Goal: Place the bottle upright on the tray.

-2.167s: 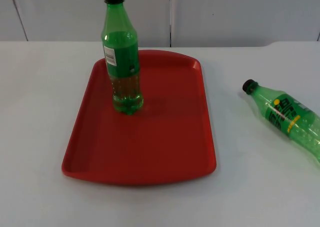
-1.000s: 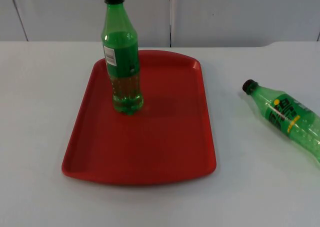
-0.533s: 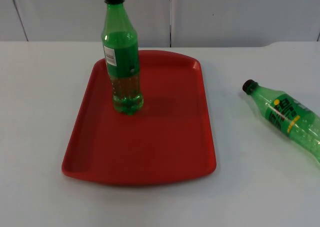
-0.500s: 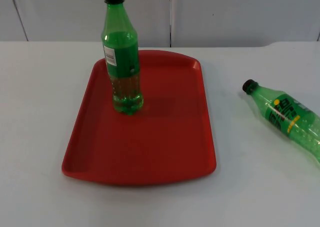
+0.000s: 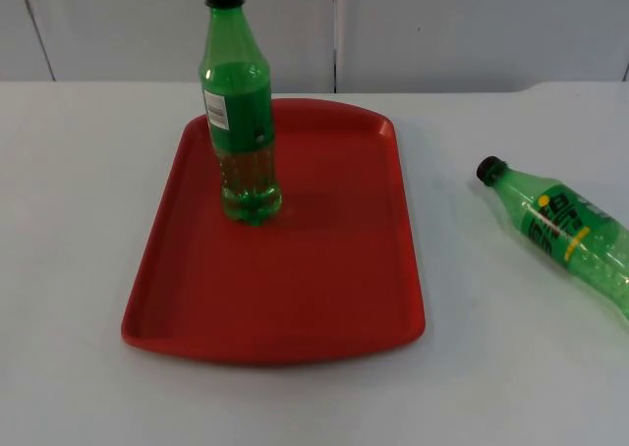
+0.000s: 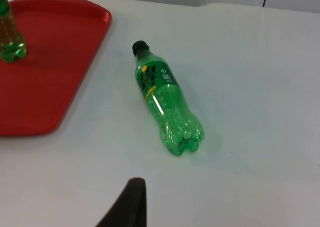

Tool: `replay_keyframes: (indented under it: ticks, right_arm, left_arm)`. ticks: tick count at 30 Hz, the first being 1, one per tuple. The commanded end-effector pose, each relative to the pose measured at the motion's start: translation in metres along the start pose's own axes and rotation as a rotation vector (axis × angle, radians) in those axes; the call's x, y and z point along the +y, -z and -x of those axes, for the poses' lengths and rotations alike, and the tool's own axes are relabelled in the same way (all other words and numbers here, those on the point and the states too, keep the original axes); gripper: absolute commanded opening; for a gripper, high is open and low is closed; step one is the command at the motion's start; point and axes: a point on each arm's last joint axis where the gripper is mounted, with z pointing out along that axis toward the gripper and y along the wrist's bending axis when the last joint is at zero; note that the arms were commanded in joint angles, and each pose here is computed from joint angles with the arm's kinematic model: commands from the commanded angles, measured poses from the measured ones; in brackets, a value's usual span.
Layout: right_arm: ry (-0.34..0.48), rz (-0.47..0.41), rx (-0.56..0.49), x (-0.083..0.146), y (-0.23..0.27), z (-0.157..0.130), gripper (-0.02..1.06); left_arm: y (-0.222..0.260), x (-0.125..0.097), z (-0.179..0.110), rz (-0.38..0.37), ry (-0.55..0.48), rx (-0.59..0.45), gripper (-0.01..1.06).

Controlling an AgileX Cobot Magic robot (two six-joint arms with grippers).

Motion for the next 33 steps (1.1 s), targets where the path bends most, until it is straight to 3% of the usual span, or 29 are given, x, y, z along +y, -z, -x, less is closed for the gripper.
replay_keyframes:
  ticks: [1,2,3,4,5,7,8,10,11,13,15,18,21,23,24,26,27,30,31,33]
  right_arm:
    - [0.008,0.000,-0.009,0.000,0.000,0.000,1.05]
    - [0.008,0.000,-0.009,0.000,0.000,0.000,1.05]
    - [0.008,0.000,-0.009,0.000,0.000,0.000,1.05]
    - [0.008,0.000,-0.009,0.000,0.000,0.000,1.05]
    - [0.008,0.000,-0.009,0.000,0.000,0.000,1.05]
    - [0.008,0.000,-0.009,0.000,0.000,0.000,1.05]
    - [0.008,0.000,-0.009,0.000,0.000,0.000,1.05]
    - [0.008,0.000,-0.009,0.000,0.000,0.000,1.05]
    - [0.008,0.000,-0.009,0.000,0.000,0.000,1.05]
    - [0.008,0.000,-0.009,0.000,0.000,0.000,1.05]
    - [0.008,0.000,-0.009,0.000,0.000,0.000,1.05]
    - [0.008,0.000,-0.009,0.000,0.000,0.000,1.05]
    - [0.008,0.000,-0.009,0.000,0.000,0.000,1.05]
    - [0.008,0.000,-0.009,0.000,0.000,0.000,1.05]
    - [0.008,0.000,-0.009,0.000,0.000,0.000,1.05]
    - [0.008,0.000,-0.009,0.000,0.000,0.000,1.05]
    - [0.008,0.000,-0.009,0.000,0.000,0.000,1.05]
    - [0.008,0.000,-0.009,0.000,0.000,0.000,1.05]
    - [0.008,0.000,-0.009,0.000,0.000,0.000,1.05]
    - [0.008,0.000,-0.009,0.000,0.000,0.000,1.05]
  left_arm:
    - [0.005,-0.003,0.005,0.023,-0.009,-0.043,1.05]
    - [0.007,0.000,0.007,0.071,-0.013,-0.073,1.05]
    - [0.008,0.004,0.009,0.115,0.035,-0.101,1.05]
    - [0.008,0.007,0.011,0.149,0.162,-0.133,1.05]
    - [0.008,0.007,0.011,0.149,0.162,-0.133,1.05]
    - [0.009,0.013,0.014,0.180,0.439,-0.193,1.05]
    - [0.010,0.011,0.016,0.168,0.499,-0.205,1.05]
    - [0.011,-0.005,0.025,0.070,0.282,-0.144,1.05]
    - [0.011,-0.005,0.025,0.070,0.282,-0.144,1.05]
    - [0.013,-0.022,0.030,-0.057,0.204,-0.083,1.05]
    - [0.017,-0.035,0.034,-0.136,0.080,-0.057,1.05]
    - [0.021,-0.039,0.042,-0.131,0.078,-0.087,1.05]
    - [0.024,-0.048,0.050,-0.179,0.091,-0.066,1.05]
    - [0.029,-0.066,0.058,-0.310,0.075,0.024,1.05]
    - [0.034,-0.071,0.062,-0.318,0.052,0.010,1.05]
    - [0.043,-0.079,0.073,-0.265,-0.001,-0.088,1.05]
    - [0.043,-0.079,0.073,-0.265,-0.001,-0.088,1.05]
    - [0.058,-0.078,0.102,-0.073,-0.048,-0.348,1.05]
    - [0.058,-0.078,0.102,-0.073,-0.048,-0.348,1.05]
    - [0.073,-0.067,0.122,0.136,-0.050,-0.580,1.05]
